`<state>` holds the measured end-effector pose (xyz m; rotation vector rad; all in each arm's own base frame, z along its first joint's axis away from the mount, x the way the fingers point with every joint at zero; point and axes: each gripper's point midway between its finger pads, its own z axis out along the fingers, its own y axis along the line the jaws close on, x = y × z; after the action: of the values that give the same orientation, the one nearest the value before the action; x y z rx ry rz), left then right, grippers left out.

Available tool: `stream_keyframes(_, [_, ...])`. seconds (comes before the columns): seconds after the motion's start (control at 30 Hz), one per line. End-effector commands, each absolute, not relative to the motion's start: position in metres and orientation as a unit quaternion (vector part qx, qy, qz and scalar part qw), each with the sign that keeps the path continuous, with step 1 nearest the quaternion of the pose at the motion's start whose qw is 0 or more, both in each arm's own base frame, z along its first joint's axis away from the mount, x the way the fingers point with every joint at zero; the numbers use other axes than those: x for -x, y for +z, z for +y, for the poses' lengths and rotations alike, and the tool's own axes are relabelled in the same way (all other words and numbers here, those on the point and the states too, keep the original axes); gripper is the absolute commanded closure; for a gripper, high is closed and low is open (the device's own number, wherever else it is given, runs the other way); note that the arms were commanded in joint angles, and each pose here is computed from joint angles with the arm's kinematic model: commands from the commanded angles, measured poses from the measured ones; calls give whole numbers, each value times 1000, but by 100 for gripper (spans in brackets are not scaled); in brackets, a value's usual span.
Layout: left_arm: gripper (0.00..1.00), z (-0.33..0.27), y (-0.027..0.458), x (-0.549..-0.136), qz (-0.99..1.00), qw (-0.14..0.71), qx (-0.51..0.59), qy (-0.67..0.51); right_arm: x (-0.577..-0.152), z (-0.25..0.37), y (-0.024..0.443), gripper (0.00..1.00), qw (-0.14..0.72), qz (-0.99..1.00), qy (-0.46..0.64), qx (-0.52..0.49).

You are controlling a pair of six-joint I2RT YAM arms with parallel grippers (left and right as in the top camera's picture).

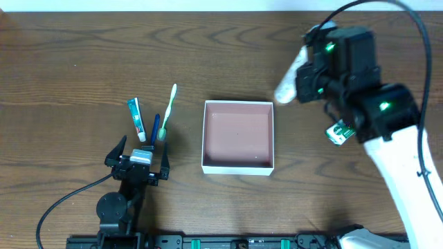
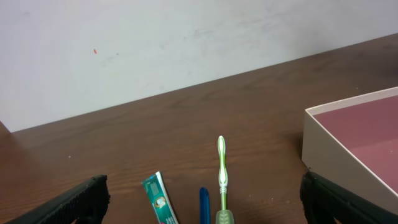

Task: Pack container
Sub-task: 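Carry the Pantene tube into the box and stand it upright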

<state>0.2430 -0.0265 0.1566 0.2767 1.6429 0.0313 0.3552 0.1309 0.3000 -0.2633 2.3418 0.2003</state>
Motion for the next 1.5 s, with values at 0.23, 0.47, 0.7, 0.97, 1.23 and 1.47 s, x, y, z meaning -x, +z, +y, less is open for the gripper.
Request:
stream_keyframes(0.23, [2, -26, 141, -243, 743, 657, -126, 13, -331, 185, 316, 99, 413, 907, 84, 23])
stream_keyframes(0.47, [2, -26, 141, -243, 743, 657, -126, 13, -320, 230, 293, 99, 399, 913, 82, 16])
stream_keyframes(0.7, [2, -26, 141, -243, 743, 657, -126, 13, -330, 277, 255, 99, 381, 920, 89, 27])
stream_keyframes(0.97, [2, -26, 141, -243, 743, 657, -126, 13, -349, 299, 233, 99, 384, 918, 102, -4])
stream_keyframes(1.23, [2, -26, 141, -243, 743, 657, -126, 13, -360, 309, 207, 99, 374, 922, 94, -16])
stream_keyframes(1.47, [2, -26, 141, -243, 743, 657, -126, 13, -362, 310, 196, 99, 369, 925, 84, -16])
